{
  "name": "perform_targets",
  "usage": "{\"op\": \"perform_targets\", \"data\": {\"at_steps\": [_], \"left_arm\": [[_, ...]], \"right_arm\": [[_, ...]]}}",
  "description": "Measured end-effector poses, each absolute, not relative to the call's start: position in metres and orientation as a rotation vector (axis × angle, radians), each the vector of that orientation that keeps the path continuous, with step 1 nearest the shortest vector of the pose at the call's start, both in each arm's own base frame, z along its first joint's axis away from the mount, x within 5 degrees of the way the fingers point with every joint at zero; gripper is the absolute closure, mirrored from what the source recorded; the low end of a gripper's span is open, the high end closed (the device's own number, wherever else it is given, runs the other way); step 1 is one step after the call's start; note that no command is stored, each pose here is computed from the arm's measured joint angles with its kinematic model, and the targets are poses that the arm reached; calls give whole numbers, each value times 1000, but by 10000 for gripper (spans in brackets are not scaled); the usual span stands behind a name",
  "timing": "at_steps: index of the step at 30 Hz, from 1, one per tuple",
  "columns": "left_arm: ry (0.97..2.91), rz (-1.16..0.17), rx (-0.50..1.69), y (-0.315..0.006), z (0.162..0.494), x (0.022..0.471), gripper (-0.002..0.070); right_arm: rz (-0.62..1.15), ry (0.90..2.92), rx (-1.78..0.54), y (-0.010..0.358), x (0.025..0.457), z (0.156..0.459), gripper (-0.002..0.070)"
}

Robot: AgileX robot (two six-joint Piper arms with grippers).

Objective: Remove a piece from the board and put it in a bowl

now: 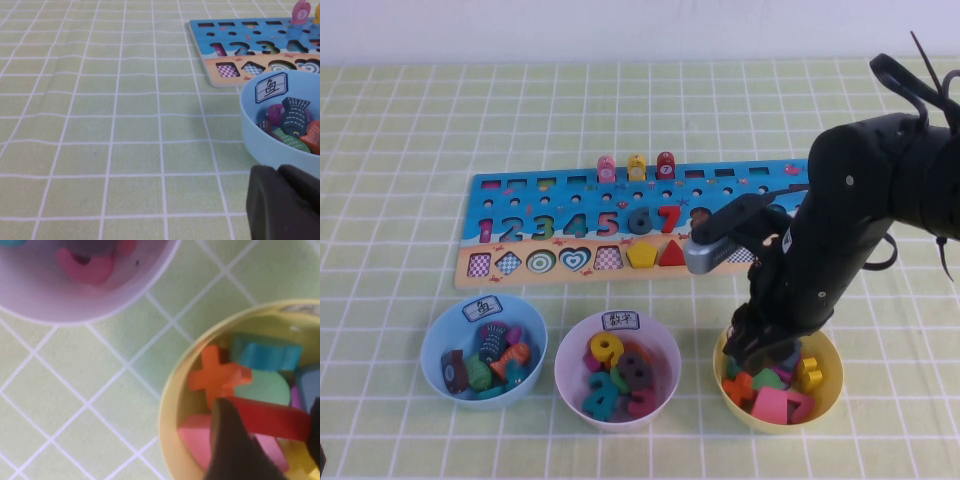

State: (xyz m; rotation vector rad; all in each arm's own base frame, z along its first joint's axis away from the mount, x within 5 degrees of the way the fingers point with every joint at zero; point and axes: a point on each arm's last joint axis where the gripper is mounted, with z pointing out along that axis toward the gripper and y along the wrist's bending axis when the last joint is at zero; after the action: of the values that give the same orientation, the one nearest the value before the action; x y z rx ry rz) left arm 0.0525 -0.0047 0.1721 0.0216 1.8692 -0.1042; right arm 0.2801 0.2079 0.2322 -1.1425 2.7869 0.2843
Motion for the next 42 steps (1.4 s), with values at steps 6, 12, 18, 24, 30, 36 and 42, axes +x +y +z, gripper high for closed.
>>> {"op": "perform_targets", "data": {"at_steps": [6,12,18,24,30,36,42], "left_arm": [[1869,-104,22,-5,172,53,680],[1869,-104,22,-5,172,53,680],[1869,-104,22,-5,172,53,680],[1869,-104,22,-5,172,53,680],[1869,-104,22,-5,172,53,680],[1869,-104,22,-5,172,53,680],[1869,-104,22,-5,172,53,680]], "right_arm": [[278,2742,-1124,209,284,233,198],[76,2813,-1152,196,283,231,276],[-52,2784,-1003,175,270,265,635],[150,2453,-848,148,223,326,685],[238,2168,-752,113,170,352,691],[251,2122,-734,90,136,341,691],[199,2320,-794,79,120,325,691]]}}
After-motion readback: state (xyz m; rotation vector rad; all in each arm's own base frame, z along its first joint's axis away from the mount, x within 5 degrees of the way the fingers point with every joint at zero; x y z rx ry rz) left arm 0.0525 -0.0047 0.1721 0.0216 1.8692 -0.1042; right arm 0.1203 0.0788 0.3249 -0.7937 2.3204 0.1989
